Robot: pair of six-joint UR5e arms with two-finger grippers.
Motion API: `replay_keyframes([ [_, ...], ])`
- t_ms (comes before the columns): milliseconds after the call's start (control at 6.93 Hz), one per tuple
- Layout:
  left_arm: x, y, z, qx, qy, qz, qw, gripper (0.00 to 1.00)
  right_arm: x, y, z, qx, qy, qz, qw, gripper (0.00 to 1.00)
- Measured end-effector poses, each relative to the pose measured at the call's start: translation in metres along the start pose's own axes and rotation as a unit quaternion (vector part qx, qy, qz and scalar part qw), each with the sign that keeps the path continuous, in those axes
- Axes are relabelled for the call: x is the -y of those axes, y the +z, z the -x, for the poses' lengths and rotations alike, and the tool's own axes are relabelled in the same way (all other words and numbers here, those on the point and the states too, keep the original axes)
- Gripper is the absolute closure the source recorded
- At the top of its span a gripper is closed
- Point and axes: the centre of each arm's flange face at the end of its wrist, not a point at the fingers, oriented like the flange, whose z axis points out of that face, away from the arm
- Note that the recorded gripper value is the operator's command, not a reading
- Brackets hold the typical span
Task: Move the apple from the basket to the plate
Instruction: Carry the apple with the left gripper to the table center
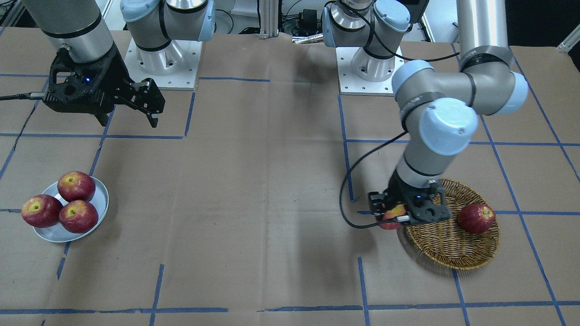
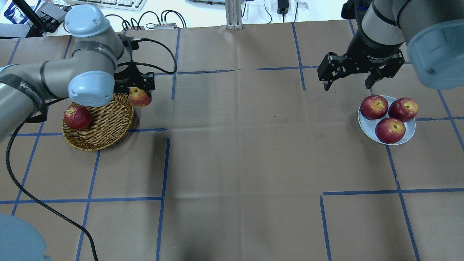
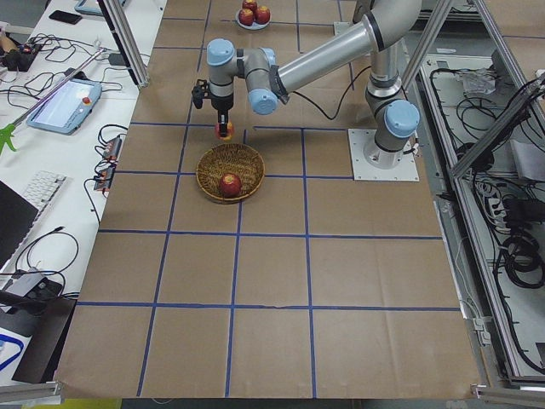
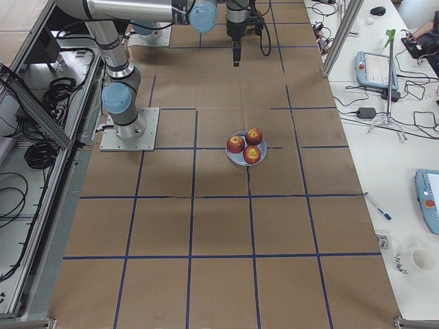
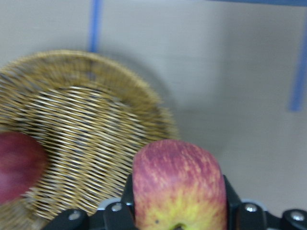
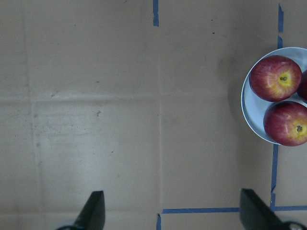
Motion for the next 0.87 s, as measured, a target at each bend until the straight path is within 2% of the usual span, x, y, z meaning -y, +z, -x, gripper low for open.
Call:
replay_keyframes([
  [144,-0.020,-0.003,-0.062,-0.007,-0.014,-0.002,0.9999,0.49,0.000,0.000,0.000,0.000,0.000,0.000,1.0000,0.00],
  [433,-0.054,0.009,-0.162,-0.014,0.005,0.003,0.9999,0.49,0.000,0.000,0.000,0.000,0.000,0.000,1.0000,0.00],
  [721,-0.081,0.049,-0.224,-0.013,0.034,0.017,0.9992,0.49,0.000,0.000,0.000,0.000,0.000,0.000,1.0000,0.00],
  [865,-0.089,0.065,-0.243,-0.015,0.047,0.012,0.9987,0.48,0.000,0.000,0.000,0.001,0.000,0.000,1.0000,0.00],
])
